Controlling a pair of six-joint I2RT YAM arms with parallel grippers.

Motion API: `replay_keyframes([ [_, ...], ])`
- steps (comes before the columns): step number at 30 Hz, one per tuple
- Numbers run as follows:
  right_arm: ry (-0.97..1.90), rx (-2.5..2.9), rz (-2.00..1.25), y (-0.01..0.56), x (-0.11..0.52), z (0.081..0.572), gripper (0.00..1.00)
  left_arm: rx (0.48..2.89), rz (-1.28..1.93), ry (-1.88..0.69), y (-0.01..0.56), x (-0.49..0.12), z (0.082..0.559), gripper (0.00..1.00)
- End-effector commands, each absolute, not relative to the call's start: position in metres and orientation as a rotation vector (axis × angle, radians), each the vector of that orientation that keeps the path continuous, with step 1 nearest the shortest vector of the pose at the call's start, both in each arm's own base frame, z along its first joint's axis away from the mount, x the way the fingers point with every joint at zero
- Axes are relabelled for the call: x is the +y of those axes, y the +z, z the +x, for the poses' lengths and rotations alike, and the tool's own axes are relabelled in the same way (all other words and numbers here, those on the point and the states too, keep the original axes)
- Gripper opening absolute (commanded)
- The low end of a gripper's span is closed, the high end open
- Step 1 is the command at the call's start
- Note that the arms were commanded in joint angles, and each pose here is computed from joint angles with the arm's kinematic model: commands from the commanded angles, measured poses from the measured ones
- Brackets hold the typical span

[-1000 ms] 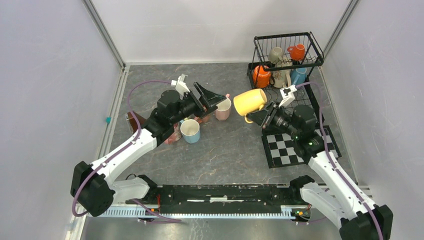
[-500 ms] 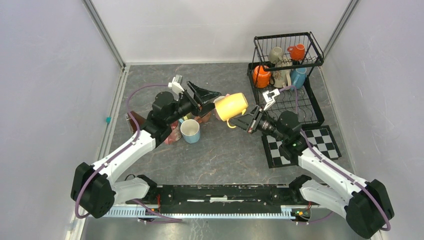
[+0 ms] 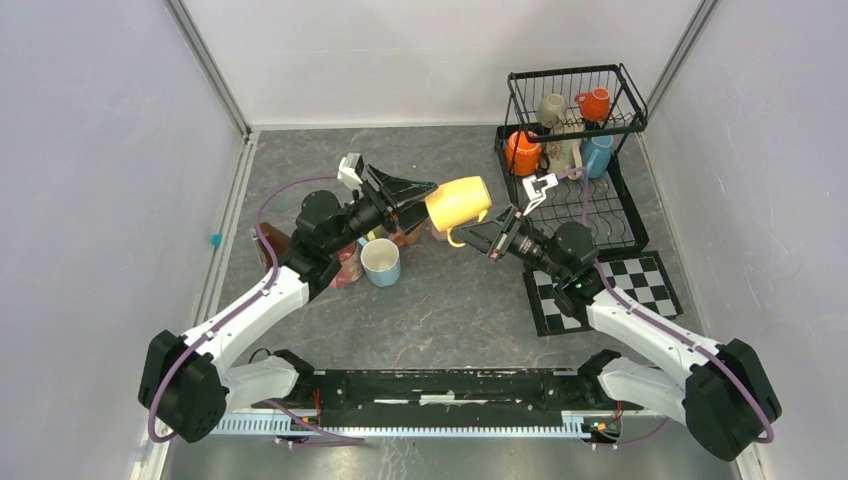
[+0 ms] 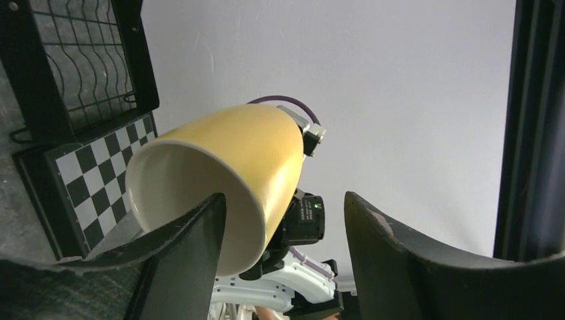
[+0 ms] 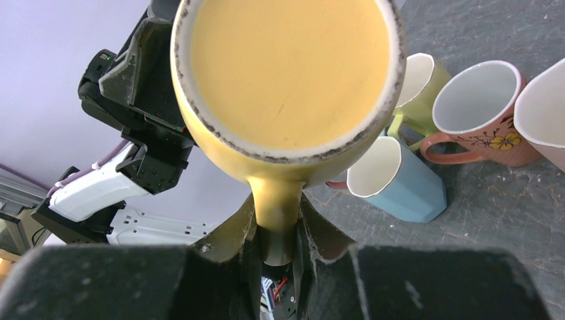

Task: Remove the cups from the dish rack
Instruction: Place the cup at the center of the board.

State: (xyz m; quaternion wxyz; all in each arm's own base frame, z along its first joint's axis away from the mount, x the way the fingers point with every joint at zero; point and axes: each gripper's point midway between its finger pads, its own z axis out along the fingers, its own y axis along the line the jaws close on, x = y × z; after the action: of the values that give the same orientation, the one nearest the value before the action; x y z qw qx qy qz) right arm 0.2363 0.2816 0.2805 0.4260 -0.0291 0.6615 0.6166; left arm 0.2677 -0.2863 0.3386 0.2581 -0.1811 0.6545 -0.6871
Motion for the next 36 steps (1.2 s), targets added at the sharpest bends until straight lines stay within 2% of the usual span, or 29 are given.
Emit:
replay_keyframes([
  [1, 1.593, 1.412, -0.145, 0.331, 0.281, 0.230, 0.00, 1.685, -0.480, -2.013, 0.368, -0.283, 0.254, 0.70],
  [9, 1.721, 1.379, -0.138, 0.334, 0.289, 0.222, 0.00, 1.602, -0.440, -2.089, 0.385, -0.282, 0.250, 0.62],
  [23, 1.776, 1.379, -0.140, 0.336, 0.299, 0.216, 0.00, 1.612, -0.375, -2.104, 0.388, -0.288, 0.246, 0.38],
  [28, 1.776, 1.383, -0.143, 0.335, 0.301, 0.216, 0.00, 1.623, -0.368, -2.102, 0.386, -0.289, 0.245, 0.21],
  [31, 1.771, 1.385, -0.148, 0.335, 0.300, 0.216, 0.00, 1.640, -0.355, -2.075, 0.386, -0.290, 0.246, 0.03],
  [36, 1.721, 1.413, -0.151, 0.330, 0.299, 0.218, 0.01, 1.629, -0.324, -2.037, 0.392, -0.289, 0.245, 0.02],
])
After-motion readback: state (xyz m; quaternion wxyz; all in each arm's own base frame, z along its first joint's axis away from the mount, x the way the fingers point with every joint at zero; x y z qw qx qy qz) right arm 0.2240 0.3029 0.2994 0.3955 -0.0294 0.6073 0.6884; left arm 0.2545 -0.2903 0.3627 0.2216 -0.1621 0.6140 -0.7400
